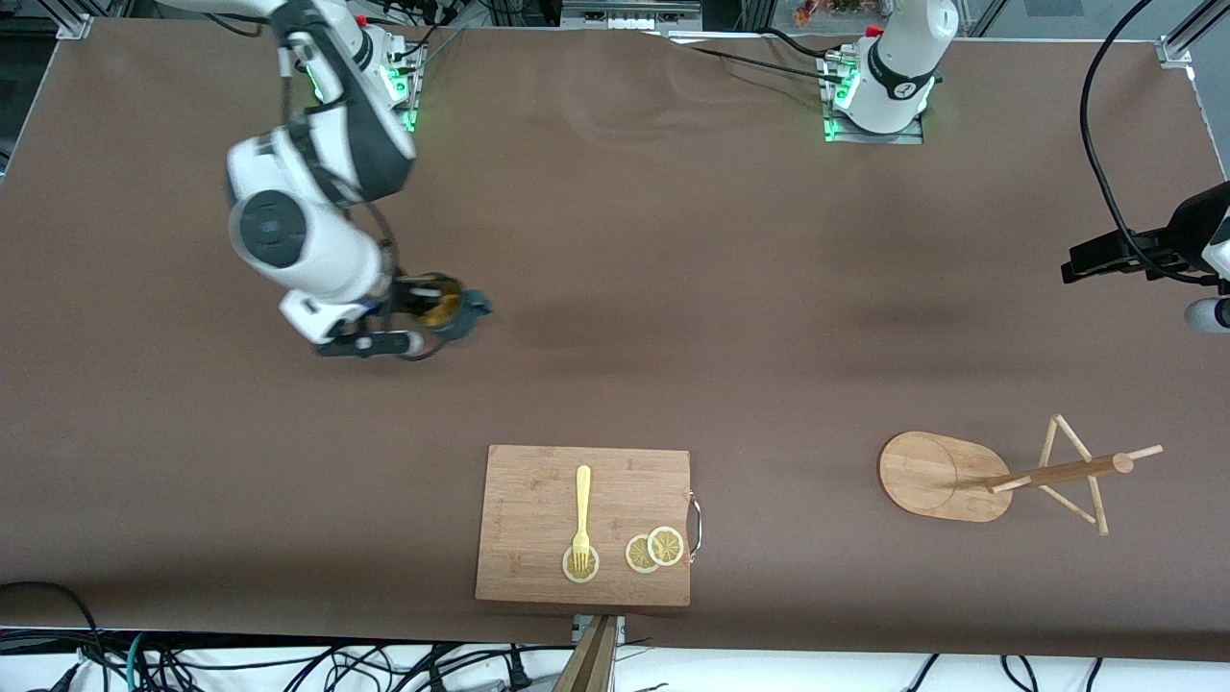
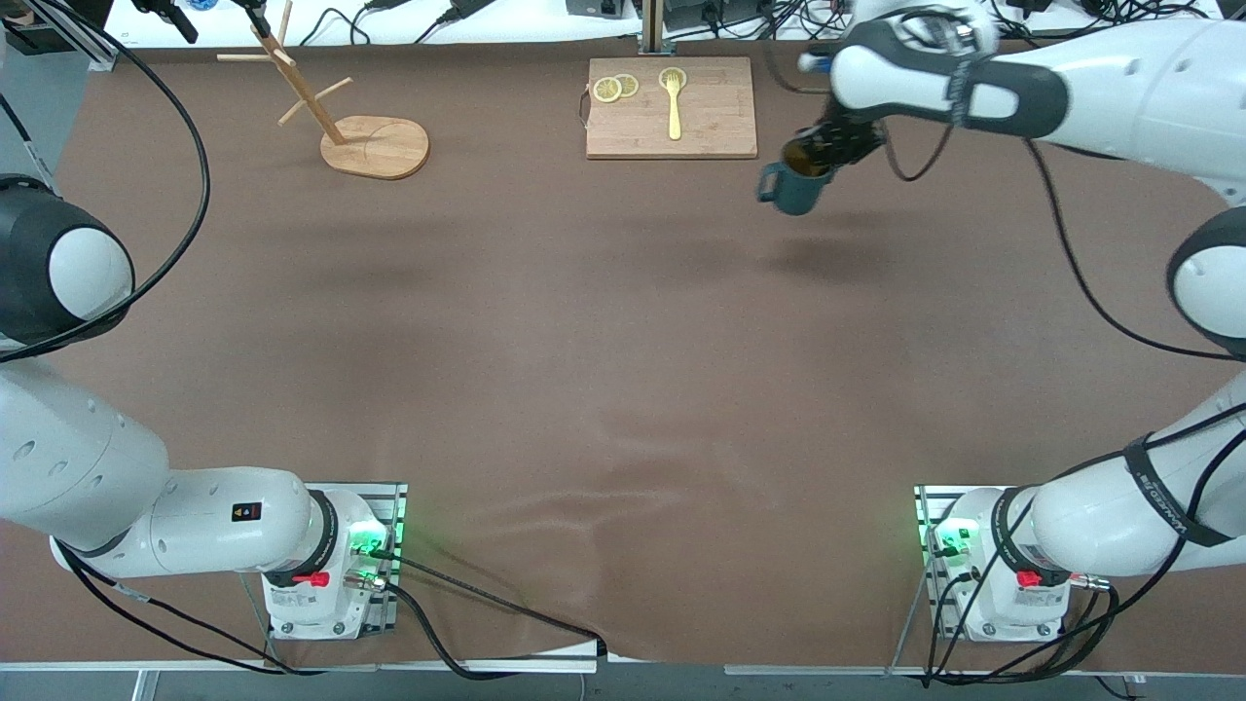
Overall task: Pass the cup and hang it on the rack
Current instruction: 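Carry the mug to mid-table with the right gripper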
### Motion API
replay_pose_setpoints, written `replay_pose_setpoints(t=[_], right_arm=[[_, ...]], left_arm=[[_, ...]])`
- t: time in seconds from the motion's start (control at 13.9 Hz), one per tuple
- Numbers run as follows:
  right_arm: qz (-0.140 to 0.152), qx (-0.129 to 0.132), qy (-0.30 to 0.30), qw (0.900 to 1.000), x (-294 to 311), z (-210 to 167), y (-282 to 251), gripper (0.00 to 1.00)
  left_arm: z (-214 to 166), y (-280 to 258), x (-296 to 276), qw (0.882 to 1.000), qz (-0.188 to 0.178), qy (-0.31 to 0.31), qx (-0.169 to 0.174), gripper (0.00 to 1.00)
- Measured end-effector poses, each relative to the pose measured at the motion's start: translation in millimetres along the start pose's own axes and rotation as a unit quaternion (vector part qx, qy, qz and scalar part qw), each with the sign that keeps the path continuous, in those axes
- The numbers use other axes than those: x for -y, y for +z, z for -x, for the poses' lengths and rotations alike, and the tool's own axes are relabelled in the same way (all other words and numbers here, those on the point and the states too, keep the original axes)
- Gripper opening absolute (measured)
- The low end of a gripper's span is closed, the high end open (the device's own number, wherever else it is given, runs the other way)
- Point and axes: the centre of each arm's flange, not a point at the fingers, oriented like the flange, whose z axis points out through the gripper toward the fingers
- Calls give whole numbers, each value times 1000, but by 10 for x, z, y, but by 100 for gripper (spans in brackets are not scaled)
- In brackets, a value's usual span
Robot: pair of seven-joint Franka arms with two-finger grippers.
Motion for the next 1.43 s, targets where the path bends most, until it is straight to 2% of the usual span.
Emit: replay_pose_setpoints(t=[0.29, 0.5, 0.72, 0.93, 1.08, 1.15, 1.29, 1.43], right_arm=[[-30, -2, 73, 997, 1412, 25, 358, 5], [-66, -26, 141, 988, 2168, 6, 640, 5], [-62, -61, 185, 979, 2610, 154, 1066, 5], [-43, -75, 185, 979, 2785, 299, 1332, 5], [-38, -86, 182, 979, 2769, 263, 1311, 20], [-38, -93, 181, 978, 2760, 235, 1275, 31], [-41, -98, 182, 978, 2755, 197, 1203, 54], [-34, -98, 185, 977, 2723, 177, 1075, 74]], left_arm=[[3, -4, -13, 1000, 0, 1, 0, 100], [-21, 38, -21, 1000, -1, 2, 5, 100], [-50, 84, -17, 1000, -1, 1, 9, 100], [-53, 101, -66, 1000, 16, 5, 12, 100], [-52, 141, -71, 1000, 20, 8, 19, 100], [-51, 170, -77, 999, 21, 18, 23, 100], [-47, 227, -113, 996, 26, 84, 31, 100], [-47, 362, -168, 982, 48, 176, 43, 100]])
